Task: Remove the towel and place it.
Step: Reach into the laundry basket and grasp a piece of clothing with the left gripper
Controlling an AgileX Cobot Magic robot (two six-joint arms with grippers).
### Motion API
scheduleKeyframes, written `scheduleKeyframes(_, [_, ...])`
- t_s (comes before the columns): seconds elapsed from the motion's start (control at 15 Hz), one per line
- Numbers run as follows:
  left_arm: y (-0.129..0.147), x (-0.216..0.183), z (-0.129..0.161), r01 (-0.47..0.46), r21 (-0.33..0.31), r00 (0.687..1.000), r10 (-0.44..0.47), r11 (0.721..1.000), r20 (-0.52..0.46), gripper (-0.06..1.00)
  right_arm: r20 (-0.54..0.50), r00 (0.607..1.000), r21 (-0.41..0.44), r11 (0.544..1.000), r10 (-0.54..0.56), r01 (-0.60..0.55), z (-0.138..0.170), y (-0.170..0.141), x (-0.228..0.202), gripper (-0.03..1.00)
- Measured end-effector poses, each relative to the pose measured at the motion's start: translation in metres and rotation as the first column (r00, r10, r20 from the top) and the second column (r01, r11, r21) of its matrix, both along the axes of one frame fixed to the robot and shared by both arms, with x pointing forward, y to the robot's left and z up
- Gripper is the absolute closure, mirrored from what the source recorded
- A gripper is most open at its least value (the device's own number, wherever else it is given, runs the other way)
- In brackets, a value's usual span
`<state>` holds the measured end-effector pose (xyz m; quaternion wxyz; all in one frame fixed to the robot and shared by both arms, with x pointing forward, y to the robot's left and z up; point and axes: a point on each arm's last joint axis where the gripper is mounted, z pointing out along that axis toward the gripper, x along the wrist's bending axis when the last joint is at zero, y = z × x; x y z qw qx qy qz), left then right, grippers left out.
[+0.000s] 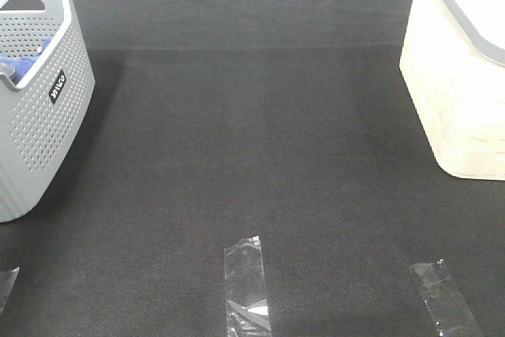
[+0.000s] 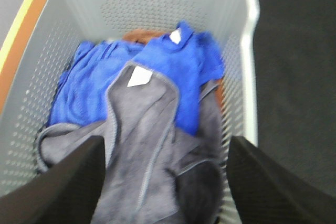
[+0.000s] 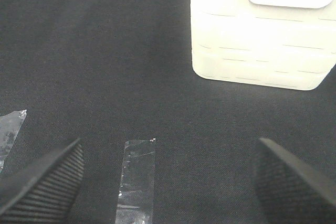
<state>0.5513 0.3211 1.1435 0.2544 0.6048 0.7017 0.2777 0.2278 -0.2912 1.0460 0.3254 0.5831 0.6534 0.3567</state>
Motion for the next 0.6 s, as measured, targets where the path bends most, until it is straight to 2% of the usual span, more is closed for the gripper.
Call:
scheduleKeyframes(0.2, [0.009,0.049,-0.008,-0.015,0.071,0.988,0.025,0.997,-0.149,0.31,0.000,1.000,0.000,1.000,0.000,0.000,0.000,0.000,0.000,0.16])
scheduleKeyframes(0.4, [0.013,0.073,-0.017,-0.018,0.104,0.982,0.037,0.994,-0.184,0.31,0.000,1.000,0.000,1.000,0.000,0.000,0.000,0.000,0.000,0.16])
scheduleKeyframes(0.6, [0.018,0.104,-0.038,-0.020,0.140,0.968,0.055,0.990,-0.247,0.31,0.000,1.000,0.000,1.000,0.000,0.000,0.000,0.000,0.000,0.16])
